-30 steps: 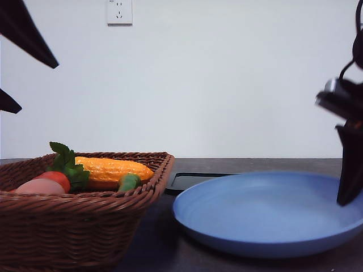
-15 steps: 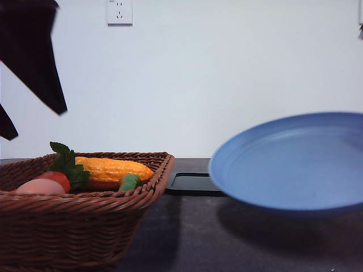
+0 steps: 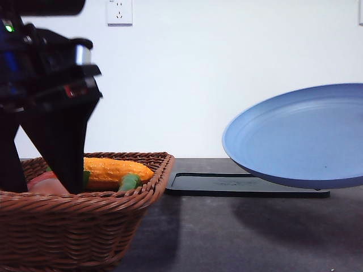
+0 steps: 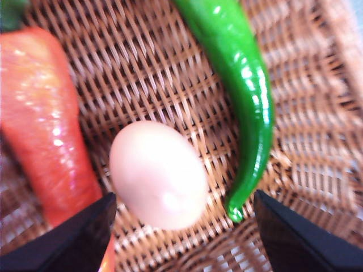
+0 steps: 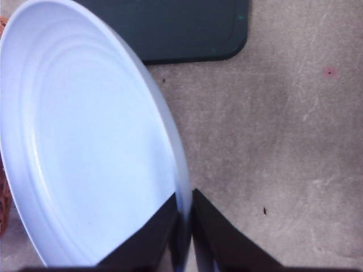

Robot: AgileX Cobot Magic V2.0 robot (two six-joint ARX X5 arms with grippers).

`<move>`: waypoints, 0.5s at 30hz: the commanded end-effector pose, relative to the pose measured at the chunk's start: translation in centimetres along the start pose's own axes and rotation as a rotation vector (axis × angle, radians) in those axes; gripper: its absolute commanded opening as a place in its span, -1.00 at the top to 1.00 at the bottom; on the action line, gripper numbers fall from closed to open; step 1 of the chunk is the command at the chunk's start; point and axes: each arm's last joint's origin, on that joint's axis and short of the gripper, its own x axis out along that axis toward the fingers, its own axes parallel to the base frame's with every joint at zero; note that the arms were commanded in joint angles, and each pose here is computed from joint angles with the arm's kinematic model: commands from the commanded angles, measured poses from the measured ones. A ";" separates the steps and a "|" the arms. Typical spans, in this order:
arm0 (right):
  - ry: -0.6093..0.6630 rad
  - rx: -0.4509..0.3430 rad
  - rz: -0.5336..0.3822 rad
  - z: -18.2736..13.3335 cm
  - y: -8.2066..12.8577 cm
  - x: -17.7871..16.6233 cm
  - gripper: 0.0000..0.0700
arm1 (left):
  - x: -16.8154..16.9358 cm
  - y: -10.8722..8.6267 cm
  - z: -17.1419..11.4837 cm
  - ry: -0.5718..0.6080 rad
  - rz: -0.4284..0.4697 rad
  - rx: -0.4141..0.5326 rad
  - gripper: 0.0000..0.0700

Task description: Transfer egg from basket to plate and serve

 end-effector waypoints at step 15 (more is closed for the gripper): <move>-0.011 -0.006 0.008 -0.1 0.2 -0.6 1.00 | 1.1 -0.4 0.9 -0.028 0.029 0.005 -0.20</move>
